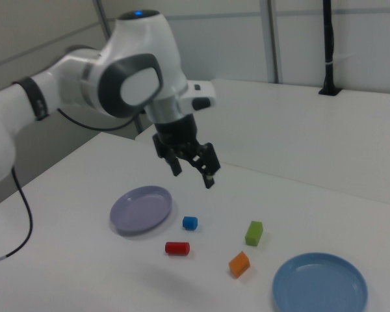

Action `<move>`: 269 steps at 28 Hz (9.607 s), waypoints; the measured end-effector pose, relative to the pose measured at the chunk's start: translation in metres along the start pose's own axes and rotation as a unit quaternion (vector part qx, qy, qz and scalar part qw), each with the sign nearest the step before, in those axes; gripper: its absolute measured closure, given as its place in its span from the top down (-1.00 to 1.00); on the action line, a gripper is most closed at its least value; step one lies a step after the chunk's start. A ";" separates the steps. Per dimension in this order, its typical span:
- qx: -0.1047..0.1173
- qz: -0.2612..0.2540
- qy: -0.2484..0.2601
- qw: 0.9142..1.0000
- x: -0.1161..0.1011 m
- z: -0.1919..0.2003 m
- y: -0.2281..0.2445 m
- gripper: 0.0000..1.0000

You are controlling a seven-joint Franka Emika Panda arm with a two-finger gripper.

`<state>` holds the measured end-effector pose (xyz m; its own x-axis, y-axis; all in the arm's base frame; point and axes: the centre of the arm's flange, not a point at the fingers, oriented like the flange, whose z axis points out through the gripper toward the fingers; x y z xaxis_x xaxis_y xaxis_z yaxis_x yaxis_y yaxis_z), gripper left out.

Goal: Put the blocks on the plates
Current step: 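Lower the gripper onto the orange block and grasp it, then carry the orange block to the light blue plate and release it, then move the gripper to the green block and grasp it, then carry the green block onto the light blue plate and release, then move the open gripper over the red cylinder, then lower the gripper and grasp the red cylinder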

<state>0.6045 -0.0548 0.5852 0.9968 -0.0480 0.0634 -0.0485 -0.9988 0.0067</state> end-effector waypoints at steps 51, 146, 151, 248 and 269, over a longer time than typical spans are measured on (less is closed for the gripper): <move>-0.003 0.090 -0.037 0.995 0.025 0.268 0.035 -0.33; -0.041 0.058 0.095 0.993 0.097 0.253 0.027 -0.32; -0.049 0.069 0.070 0.994 0.084 0.228 0.080 -0.32; -0.022 -0.190 -0.142 0.971 0.004 0.256 -0.154 1.00; -0.049 -0.211 -0.129 0.968 0.011 0.282 -0.156 0.99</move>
<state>0.6403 0.0978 0.3037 0.9112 0.3505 -0.2163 0.3733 -0.9248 0.0739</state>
